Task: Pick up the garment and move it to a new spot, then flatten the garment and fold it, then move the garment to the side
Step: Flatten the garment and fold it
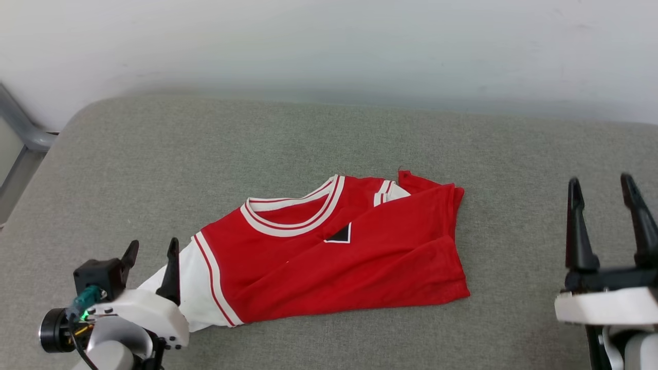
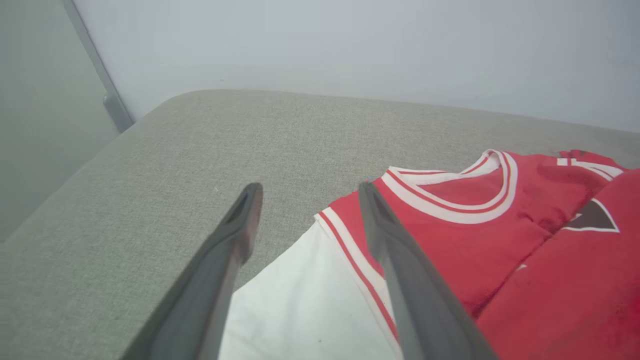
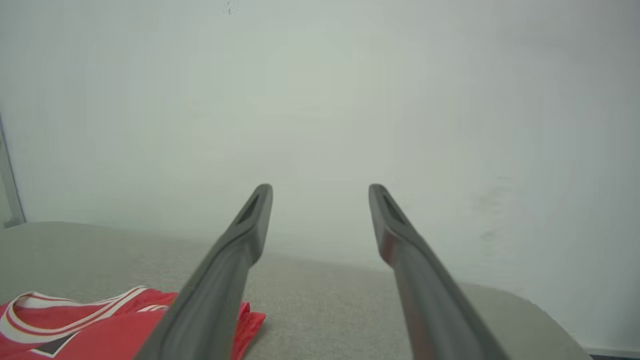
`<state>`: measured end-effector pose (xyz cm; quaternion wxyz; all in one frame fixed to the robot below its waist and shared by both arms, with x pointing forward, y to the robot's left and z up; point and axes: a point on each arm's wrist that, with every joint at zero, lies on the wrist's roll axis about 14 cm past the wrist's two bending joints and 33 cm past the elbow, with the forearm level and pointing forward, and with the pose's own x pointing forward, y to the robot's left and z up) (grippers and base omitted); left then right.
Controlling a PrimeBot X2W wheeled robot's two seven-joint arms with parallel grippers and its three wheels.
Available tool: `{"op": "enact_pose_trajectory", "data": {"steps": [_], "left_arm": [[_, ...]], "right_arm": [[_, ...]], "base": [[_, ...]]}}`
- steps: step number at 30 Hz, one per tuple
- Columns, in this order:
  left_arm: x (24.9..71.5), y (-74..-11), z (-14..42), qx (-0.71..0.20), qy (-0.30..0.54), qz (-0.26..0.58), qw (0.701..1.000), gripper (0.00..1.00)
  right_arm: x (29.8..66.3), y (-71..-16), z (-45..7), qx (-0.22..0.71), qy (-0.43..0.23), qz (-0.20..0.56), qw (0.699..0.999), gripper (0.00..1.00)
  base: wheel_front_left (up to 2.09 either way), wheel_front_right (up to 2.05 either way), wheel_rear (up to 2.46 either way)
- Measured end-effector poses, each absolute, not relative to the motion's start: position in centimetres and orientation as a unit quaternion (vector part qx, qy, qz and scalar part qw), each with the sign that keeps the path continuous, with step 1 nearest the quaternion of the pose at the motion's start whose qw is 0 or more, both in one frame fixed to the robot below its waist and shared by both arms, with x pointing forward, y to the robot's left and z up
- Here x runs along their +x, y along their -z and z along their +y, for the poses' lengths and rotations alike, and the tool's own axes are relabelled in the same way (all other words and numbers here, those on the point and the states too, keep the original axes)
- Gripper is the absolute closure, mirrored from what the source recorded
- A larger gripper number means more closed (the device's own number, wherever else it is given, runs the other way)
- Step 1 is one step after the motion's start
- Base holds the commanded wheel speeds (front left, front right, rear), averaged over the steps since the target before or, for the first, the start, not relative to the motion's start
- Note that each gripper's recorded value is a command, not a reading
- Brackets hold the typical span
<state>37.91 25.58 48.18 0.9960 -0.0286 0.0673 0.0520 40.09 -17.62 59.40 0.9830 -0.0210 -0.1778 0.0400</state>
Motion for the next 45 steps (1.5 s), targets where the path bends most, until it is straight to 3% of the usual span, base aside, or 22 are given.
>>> {"op": "enact_pose_trajectory", "data": {"steps": [6,11,16,20,29,45], "left_arm": [[36.7,-50.4,25.1,-0.008,-0.074,0.010,0.997,0.00],[35.7,-51.3,24.9,0.007,-0.091,-0.019,0.996,0.00],[34.9,-51.7,24.7,0.013,-0.100,-0.035,0.994,0.00],[34.5,-51.4,24.6,0.012,-0.104,-0.034,0.994,0.00],[34.7,-50.5,25.1,0.015,-0.118,-0.027,0.992,0.00],[36.7,-48.3,26.0,0.016,-0.141,0.002,0.990,0.00]], "right_arm": [[42.0,-63.6,-14.7,-0.055,-0.091,-0.238,0.965,0.00],[44.2,-64.2,-12.4,-0.079,-0.150,-0.240,0.956,0.00],[46.8,-61.6,-9.4,-0.107,-0.220,-0.145,0.959,0.00],[47.4,-57.5,-7.2,-0.146,-0.280,-0.025,0.949,0.00],[45.4,-47.8,-6.4,-0.234,-0.370,0.247,0.865,0.00],[45.0,-36.5,-6.7,-0.306,-0.422,0.427,0.739,0.00]], "base": [[0.00,0.00,0.00],[0.00,0.00,0.00],[0.00,0.00,0.00],[0.00,0.00,0.00],[0.00,0.00,0.00],[0.00,0.00,0.00]]}}
